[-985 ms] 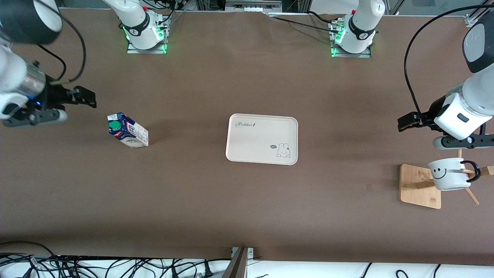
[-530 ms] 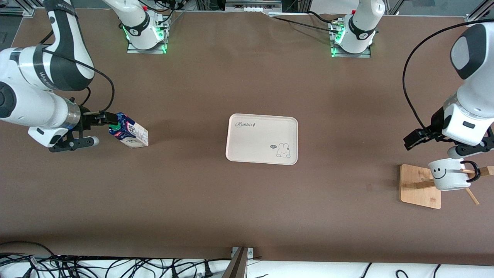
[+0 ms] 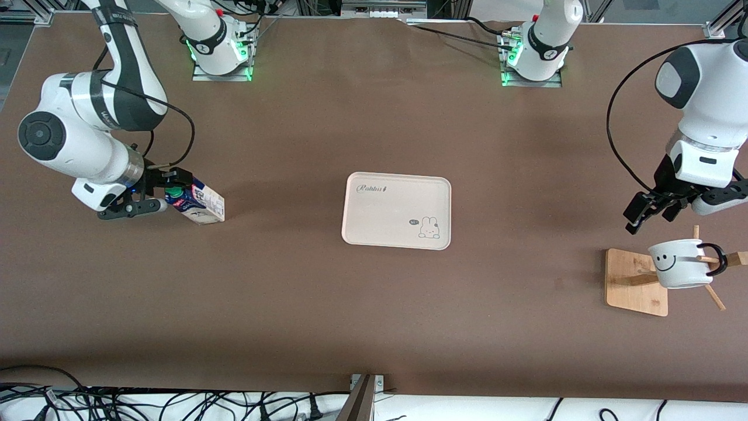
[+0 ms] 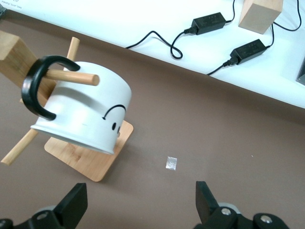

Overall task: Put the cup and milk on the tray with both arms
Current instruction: 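Grasp the milk carton with the right gripper while the left gripper grasps the mug, then carry the carton onto the tray with the right gripper while the left lifts the mug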

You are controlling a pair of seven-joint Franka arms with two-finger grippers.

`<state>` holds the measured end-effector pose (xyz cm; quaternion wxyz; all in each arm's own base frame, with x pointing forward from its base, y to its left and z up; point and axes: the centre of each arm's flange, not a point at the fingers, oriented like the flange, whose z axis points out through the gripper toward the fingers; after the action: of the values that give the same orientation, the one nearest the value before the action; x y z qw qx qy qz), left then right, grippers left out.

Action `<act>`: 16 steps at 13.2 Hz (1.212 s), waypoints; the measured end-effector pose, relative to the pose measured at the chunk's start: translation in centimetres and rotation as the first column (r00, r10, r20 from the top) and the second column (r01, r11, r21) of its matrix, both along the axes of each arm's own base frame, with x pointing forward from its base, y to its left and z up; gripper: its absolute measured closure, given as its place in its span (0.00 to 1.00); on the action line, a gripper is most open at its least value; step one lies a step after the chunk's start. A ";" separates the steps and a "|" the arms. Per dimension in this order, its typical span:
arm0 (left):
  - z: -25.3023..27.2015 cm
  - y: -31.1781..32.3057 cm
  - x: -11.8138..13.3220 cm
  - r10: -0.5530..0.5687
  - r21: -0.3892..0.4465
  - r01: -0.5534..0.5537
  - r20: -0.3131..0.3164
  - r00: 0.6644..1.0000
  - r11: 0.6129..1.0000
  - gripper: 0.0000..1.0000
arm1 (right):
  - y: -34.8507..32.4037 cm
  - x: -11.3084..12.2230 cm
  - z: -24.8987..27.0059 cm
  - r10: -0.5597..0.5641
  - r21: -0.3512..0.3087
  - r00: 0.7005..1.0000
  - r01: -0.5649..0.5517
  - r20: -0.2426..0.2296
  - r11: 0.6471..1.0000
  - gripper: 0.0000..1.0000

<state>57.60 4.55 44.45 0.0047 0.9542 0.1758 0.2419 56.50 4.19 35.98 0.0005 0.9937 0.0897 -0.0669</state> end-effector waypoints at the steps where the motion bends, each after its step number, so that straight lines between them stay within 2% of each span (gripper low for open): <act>1: -0.7 1.4 0.1 0.004 0.009 -0.004 0.020 1.000 1.000 0.00 | 0.0 -0.5 -0.4 0.000 0.000 1.000 0.000 -0.002 1.000 0.00; 4: -2.2 3.7 0.6 0.027 0.009 -0.028 0.052 0.998 1.000 0.00 | -0.1 -1.6 -1.0 0.000 -0.001 1.000 0.000 -0.011 1.000 0.06; 6: -2.9 3.8 0.8 0.078 -0.060 -0.075 0.050 0.996 0.995 0.00 | -0.2 -1.7 -1.1 0.000 -0.001 1.000 0.000 -0.010 1.000 0.26; 8: -3.7 4.1 1.3 0.127 -0.121 -0.121 0.044 0.991 0.985 0.00 | -0.2 -1.7 -1.1 -0.001 0.000 1.000 0.001 -0.007 1.000 0.51; 9: -3.8 4.2 1.9 0.138 -0.134 -0.130 0.049 0.989 0.982 0.00 | -0.2 -1.7 -1.0 -0.001 0.000 1.000 0.001 -0.005 1.000 0.59; 11: -3.7 4.3 3.3 0.140 -0.142 -0.130 0.061 0.988 0.981 0.00 | -0.1 -1.5 -0.7 0.000 0.000 1.000 0.000 0.003 1.000 0.62; 12: -3.7 4.3 3.7 0.131 -0.138 -0.121 0.065 0.989 0.983 0.09 | 0.0 -1.3 -0.2 -0.002 0.001 1.000 0.002 0.011 1.000 0.64; 14: -3.6 4.3 3.9 0.095 -0.118 -0.086 0.070 0.993 0.989 0.35 | 2.0 -0.7 1.7 -0.022 0.004 1.000 0.022 0.016 1.000 0.66; 16: -3.6 4.4 3.9 0.084 -0.114 -0.075 0.071 0.994 0.991 0.57 | 7.4 -0.4 4.5 -0.059 0.032 0.998 0.059 0.017 0.998 0.66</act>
<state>61.47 8.96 40.88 0.0550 0.9349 0.2266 0.2676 56.15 11.64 40.50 -0.0165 0.9964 0.0615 -0.0566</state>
